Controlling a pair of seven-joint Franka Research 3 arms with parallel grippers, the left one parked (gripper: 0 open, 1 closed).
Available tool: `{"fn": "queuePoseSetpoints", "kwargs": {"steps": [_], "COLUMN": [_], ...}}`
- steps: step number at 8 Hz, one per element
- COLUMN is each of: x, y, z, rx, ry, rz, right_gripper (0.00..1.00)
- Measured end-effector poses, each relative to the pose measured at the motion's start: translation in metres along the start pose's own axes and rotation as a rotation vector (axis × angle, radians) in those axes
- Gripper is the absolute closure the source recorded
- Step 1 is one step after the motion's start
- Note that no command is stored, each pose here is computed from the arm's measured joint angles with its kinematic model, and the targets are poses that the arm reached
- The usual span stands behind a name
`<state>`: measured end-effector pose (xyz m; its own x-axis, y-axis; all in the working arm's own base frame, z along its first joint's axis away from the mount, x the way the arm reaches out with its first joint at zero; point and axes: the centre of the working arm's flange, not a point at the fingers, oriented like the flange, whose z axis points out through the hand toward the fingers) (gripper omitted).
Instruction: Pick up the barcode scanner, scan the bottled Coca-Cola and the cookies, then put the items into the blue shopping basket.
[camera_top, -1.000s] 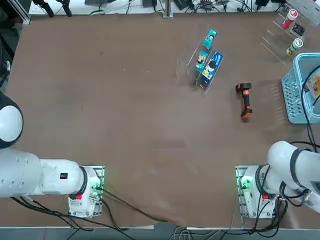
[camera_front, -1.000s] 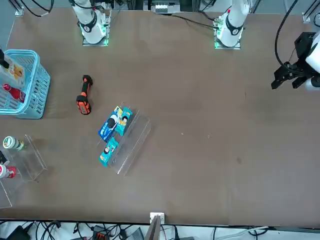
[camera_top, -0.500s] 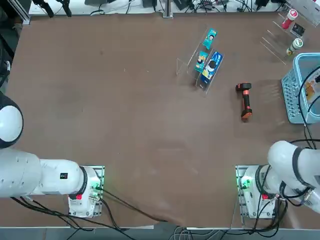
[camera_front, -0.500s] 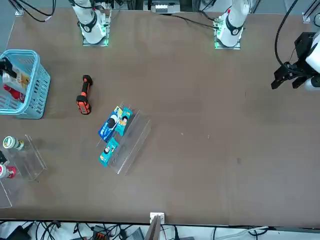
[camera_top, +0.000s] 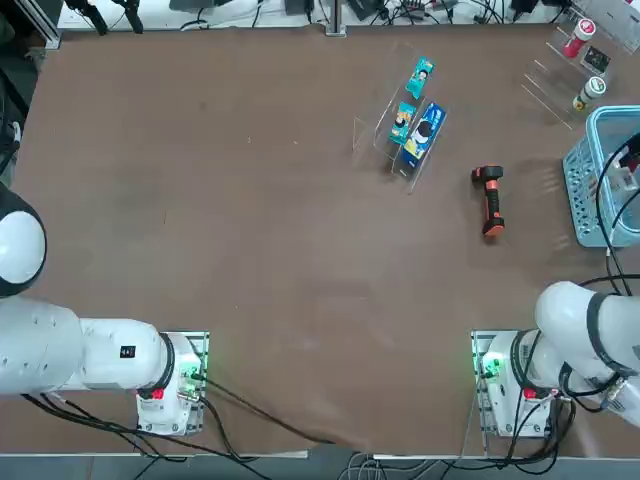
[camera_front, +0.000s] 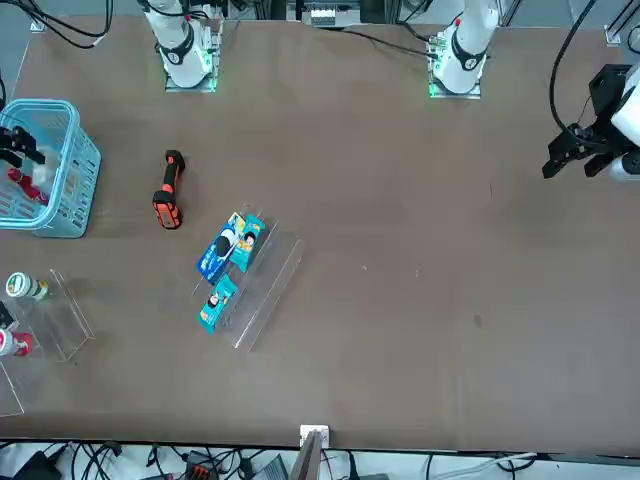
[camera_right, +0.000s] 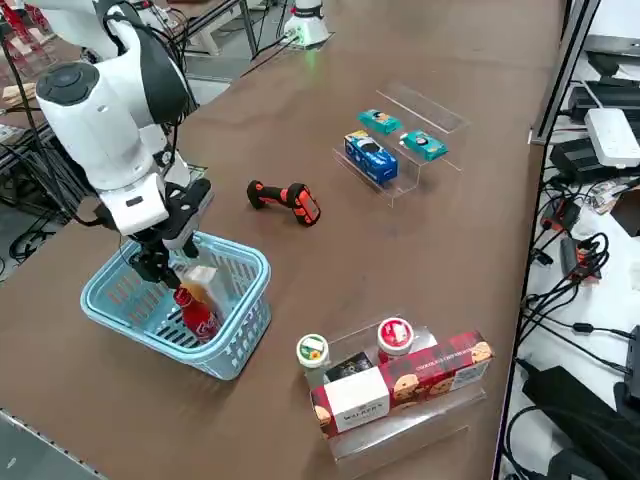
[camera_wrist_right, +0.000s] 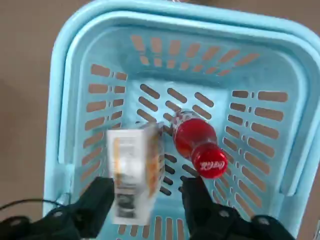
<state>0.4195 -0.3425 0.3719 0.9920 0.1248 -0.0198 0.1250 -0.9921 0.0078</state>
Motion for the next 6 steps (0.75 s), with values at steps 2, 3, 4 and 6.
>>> {"fn": "queuePoseSetpoints", "kwargs": {"steps": [2,3,4,6], "x": [0.007,0.016,0.033,0.075], "y": [-0.003,-0.006,-0.017,-0.064], "z": [-0.014,-0.033,-0.064,-0.144], "rx": [-0.008,-0.007,-0.004,0.008], "ry": [0.009,0.009,0.005,-0.012], "rz": [-0.009,-0.023,-0.045,-0.038], "right_gripper": [0.00,0.00,0.00,0.00]}}
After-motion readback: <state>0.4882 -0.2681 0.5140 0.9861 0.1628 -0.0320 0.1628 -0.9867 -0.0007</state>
